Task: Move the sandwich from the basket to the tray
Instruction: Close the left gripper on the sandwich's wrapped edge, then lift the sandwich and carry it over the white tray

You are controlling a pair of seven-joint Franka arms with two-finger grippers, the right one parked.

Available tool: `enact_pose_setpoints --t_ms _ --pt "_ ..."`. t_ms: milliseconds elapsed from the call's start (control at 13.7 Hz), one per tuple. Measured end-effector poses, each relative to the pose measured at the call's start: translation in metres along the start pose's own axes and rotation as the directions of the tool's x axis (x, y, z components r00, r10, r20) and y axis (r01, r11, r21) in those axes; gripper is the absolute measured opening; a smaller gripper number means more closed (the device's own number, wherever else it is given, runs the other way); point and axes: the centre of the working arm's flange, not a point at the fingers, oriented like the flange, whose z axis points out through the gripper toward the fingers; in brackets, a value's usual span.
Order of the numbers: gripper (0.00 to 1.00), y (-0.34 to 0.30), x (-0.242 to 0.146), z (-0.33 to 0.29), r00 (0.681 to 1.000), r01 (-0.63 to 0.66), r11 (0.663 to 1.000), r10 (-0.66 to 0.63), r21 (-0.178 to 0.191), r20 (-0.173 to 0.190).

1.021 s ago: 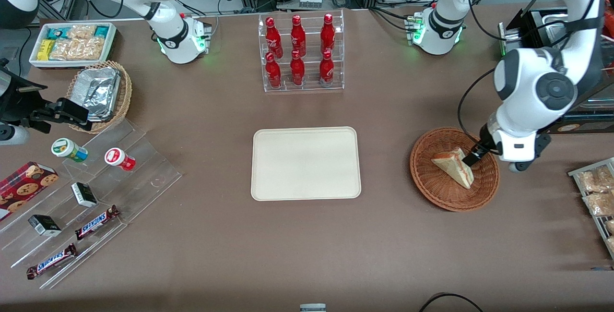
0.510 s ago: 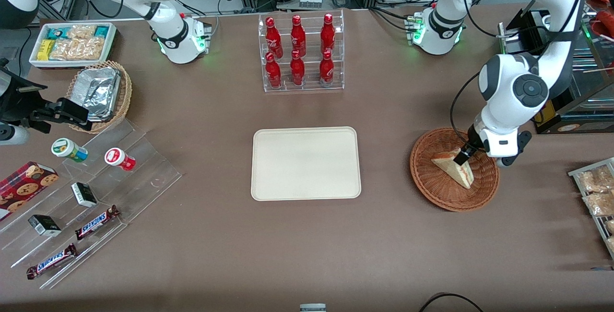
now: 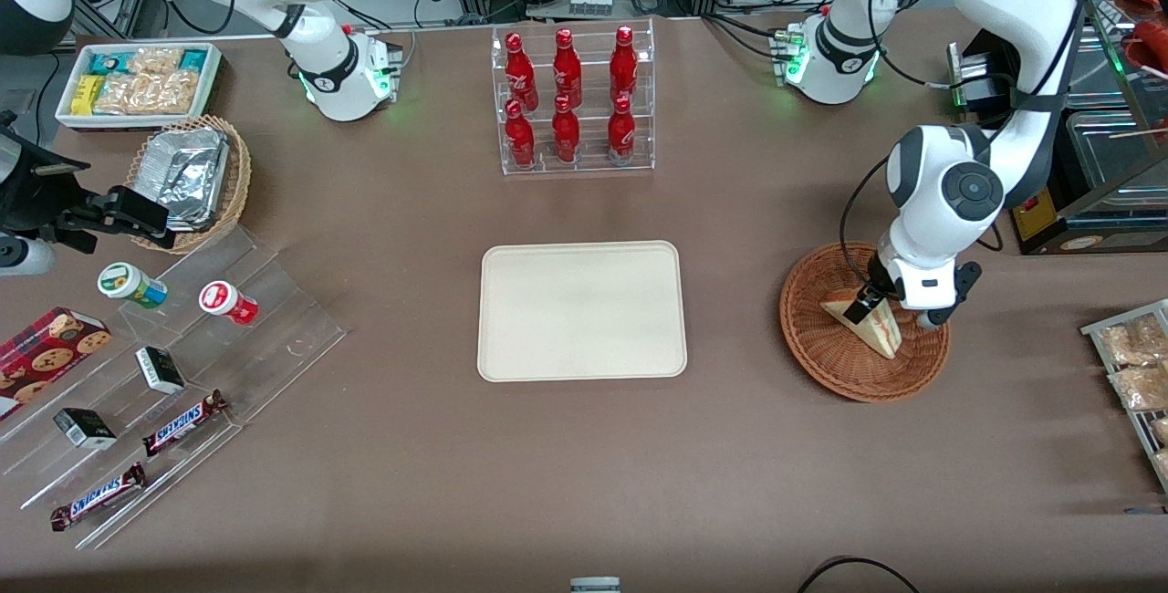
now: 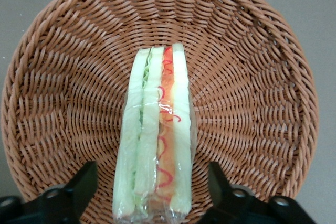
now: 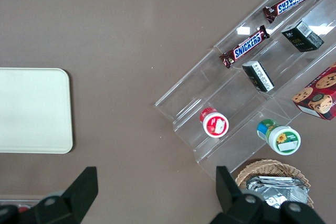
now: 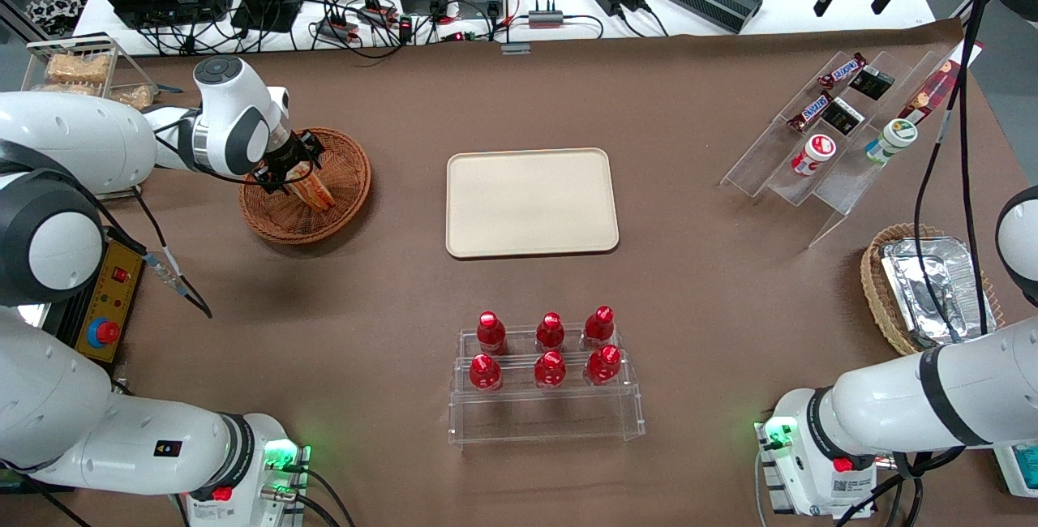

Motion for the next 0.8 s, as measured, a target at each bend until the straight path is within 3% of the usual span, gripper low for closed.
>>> enact_pose_setpoints --t_ms 219,365,583,729,802 --pt "0.49 0.003 0.002 -0.005 1.0 0.004 1.0 -0.004 -0.006 -0.005" --pt "0.33 0.005 0.005 -0.018 1.0 -0.018 0.999 0.018 0.028 0.002" --pt "0.25 0.018 0.012 -0.08 0.996 -0.076 0.99 0.071 0.121 0.05" --pt "0.16 0.048 -0.005 -0.141 0.989 -0.137 0.979 0.127 0.154 0.073" --pt "0.15 0.069 -0.022 -0.169 0.983 -0.178 0.972 0.168 0.154 0.075"
